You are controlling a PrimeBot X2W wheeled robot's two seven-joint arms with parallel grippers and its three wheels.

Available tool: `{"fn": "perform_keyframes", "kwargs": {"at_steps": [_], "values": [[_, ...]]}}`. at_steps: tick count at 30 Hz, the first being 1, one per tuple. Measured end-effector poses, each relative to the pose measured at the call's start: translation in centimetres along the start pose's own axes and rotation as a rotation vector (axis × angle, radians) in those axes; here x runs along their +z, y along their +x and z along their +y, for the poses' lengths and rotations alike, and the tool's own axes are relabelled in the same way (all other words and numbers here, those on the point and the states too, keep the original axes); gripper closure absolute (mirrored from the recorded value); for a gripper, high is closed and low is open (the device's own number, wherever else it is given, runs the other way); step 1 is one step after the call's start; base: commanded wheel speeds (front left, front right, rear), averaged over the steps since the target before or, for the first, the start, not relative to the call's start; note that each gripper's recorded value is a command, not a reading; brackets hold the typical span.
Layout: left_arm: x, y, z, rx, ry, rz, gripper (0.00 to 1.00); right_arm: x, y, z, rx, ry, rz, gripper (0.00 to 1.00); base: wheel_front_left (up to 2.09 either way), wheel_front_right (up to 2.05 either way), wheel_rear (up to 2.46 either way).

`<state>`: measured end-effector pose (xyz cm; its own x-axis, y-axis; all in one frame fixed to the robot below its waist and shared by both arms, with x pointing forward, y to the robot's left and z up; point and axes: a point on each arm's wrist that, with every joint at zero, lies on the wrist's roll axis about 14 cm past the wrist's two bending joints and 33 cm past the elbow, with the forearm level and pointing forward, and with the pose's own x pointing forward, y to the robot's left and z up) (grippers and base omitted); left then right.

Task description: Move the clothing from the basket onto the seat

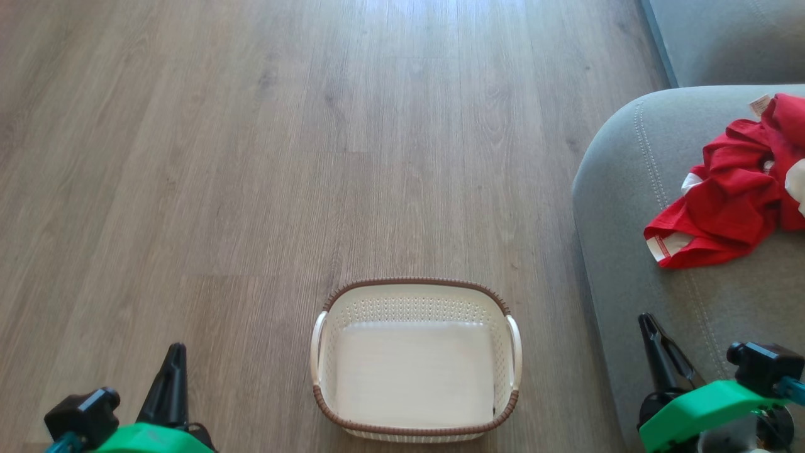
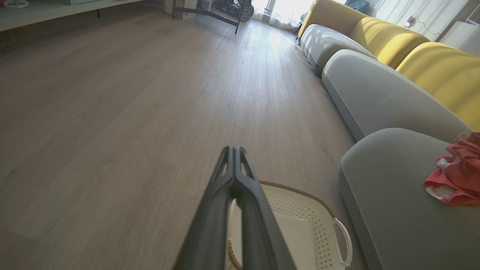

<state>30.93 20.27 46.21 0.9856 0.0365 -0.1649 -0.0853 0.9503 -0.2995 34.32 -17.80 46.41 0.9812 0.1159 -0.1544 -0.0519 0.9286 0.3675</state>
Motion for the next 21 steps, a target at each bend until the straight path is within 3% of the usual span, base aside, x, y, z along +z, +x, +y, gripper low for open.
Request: {"fn": "perform_keyframes", "kwargs": {"at_steps": [21], "values": [[-0.6, 1.1, 0.3, 0.028, -0.227, 0.051, 1.00, -0.1, 0.1, -1.0, -0.039, 0.223, -0.004, 1.00, 0.00, 0.00, 0.00]]}}
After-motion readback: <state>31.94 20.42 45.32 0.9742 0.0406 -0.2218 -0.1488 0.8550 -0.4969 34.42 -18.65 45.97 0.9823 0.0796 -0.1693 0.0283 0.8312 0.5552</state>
